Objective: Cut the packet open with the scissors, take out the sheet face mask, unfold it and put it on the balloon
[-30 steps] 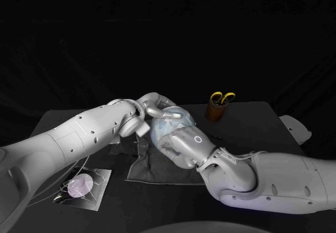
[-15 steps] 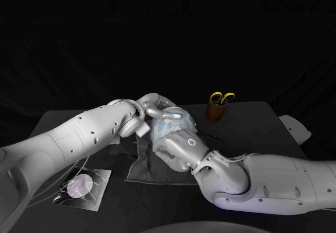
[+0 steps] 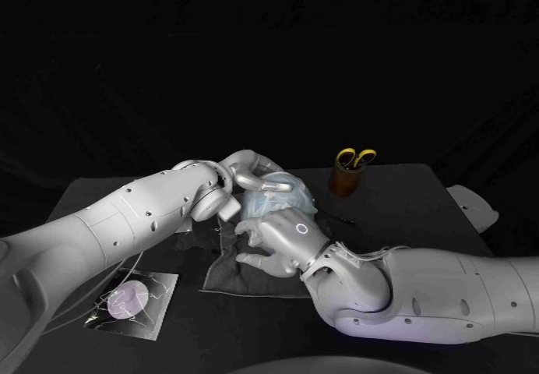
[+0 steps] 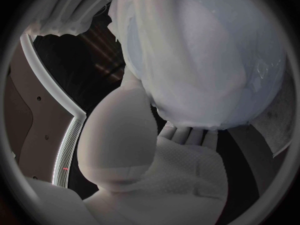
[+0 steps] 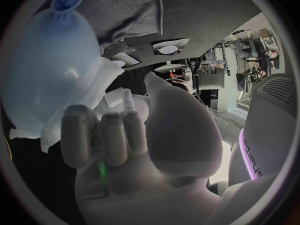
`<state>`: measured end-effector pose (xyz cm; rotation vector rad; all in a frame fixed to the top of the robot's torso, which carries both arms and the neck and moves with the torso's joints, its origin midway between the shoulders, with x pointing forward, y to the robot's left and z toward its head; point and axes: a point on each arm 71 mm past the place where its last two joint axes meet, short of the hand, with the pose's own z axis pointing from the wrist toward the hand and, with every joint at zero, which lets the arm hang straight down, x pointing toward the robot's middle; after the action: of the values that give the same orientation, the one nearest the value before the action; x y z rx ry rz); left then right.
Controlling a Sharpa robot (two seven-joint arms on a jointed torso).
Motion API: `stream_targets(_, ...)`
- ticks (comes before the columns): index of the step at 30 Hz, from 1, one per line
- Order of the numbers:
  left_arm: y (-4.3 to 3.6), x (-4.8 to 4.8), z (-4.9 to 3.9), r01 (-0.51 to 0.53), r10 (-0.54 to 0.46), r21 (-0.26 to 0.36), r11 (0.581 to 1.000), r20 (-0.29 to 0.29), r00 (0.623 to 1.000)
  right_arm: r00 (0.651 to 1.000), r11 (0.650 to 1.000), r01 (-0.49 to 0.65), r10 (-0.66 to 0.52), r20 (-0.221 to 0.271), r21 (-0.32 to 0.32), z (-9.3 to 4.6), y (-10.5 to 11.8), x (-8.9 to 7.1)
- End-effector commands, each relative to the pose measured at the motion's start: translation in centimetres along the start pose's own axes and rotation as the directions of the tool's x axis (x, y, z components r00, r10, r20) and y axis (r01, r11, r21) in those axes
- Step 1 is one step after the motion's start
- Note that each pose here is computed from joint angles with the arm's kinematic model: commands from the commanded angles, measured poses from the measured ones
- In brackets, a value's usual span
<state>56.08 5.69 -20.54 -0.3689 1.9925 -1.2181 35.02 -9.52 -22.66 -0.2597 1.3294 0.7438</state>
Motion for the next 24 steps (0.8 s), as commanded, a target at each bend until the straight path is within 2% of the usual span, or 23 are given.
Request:
stream_targets(1, 0.02, 0.34, 0.08, -0.003, 0.003, -0.008, 1.000, -0.015, 1.000, 1.000, 1.000, -0.004, 0.004, -0.011, -0.006, 0.2, 0.2, 0.2)
stream_targets(7, -0.06, 0.43, 0.13, -0.003, 0.003, -0.006, 1.000, -0.016, 1.000, 1.000, 1.000, -0.012, 0.012, -0.019, -0.015, 0.4, 0.6, 0.4)
stream_targets(13, 0.00, 0.34, 0.09, -0.003, 0.003, -0.007, 1.000, -0.014, 1.000, 0.995, 0.997, -0.068, 0.071, 0.071, -0.046, -0.4, 0.2, -0.9)
stream_targets(16, 0.08, 0.21, 0.02, -0.003, 0.003, -0.007, 1.000, -0.009, 1.000, 0.986, 0.991, -0.108, 0.117, 0.116, -0.083, -1.2, -0.4, -1.8)
stream_targets(18, 0.16, 0.07, -0.07, 0.001, -0.001, -0.006, 1.000, -0.003, 1.000, 0.979, 0.982, -0.138, 0.156, 0.134, -0.131, -1.9, -0.8, -2.6)
stream_targets(19, 0.23, -0.04, -0.17, 0.007, -0.007, -0.004, 1.000, 0.002, 1.000, 0.973, 0.973, -0.164, 0.187, 0.138, -0.163, -2.5, -1.2, -3.1)
stream_targets(24, 0.31, -0.26, -0.68, 0.029, -0.029, 0.009, 1.000, 0.013, 0.999, 0.947, 0.942, -0.253, 0.288, 0.142, -0.222, -4.0, -2.1, -4.7)
